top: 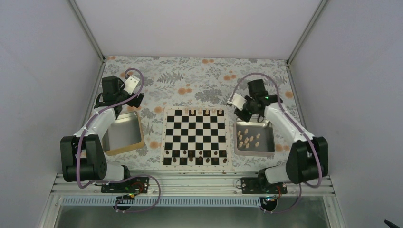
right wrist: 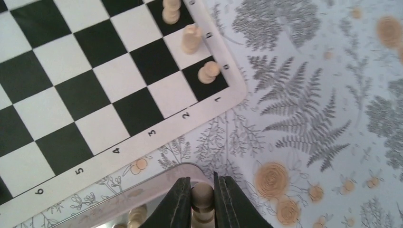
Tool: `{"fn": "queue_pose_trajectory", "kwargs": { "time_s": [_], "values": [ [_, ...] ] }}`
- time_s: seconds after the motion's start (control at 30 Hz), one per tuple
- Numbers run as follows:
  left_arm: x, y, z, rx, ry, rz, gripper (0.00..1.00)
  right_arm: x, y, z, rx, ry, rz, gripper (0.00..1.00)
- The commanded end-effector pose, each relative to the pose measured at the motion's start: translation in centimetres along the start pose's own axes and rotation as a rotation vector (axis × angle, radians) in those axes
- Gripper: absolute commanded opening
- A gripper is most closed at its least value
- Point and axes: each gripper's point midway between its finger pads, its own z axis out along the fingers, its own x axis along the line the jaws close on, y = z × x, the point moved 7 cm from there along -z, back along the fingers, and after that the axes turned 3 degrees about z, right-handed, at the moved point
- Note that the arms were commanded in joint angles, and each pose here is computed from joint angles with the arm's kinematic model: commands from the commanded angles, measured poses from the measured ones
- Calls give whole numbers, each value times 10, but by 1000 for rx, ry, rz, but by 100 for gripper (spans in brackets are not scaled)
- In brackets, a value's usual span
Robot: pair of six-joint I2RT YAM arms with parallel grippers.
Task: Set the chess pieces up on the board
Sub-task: Pick up the chess piece at the center of the board, then place the chess piece in the storage box.
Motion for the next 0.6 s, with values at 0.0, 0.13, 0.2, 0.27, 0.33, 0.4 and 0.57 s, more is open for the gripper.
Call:
{"fn": "queue_pose_trajectory", "kwargs": {
  "time_s": [0.0, 0.13, 0.2, 0.27, 0.33, 0.4, 0.57],
  "values": [
    [8, 13, -7, -52, 16, 3, 100, -2, -6, -13, -184, -3, 22, 13],
    [8, 15, -9, -57, 19, -3, 100, -3, -24, -11, -234, -16, 46, 13],
    [8, 16, -10, -59, 19, -7, 100, -4, -34, -6, -250, -24, 62, 14],
    [9, 17, -11, -60, 22, -9, 100, -5, -44, -2, -263, -33, 80, 14],
    [9, 19, -12, -62, 23, -12, 100, -8, -55, 0, -283, -38, 101, 14],
    [10, 20, -13, -63, 25, -14, 100, -10, -64, 1, -300, -41, 118, 16],
    [11, 20, -12, -57, 31, -19, 100, -16, -87, 3, -335, -47, 164, 16]
  ]
}}
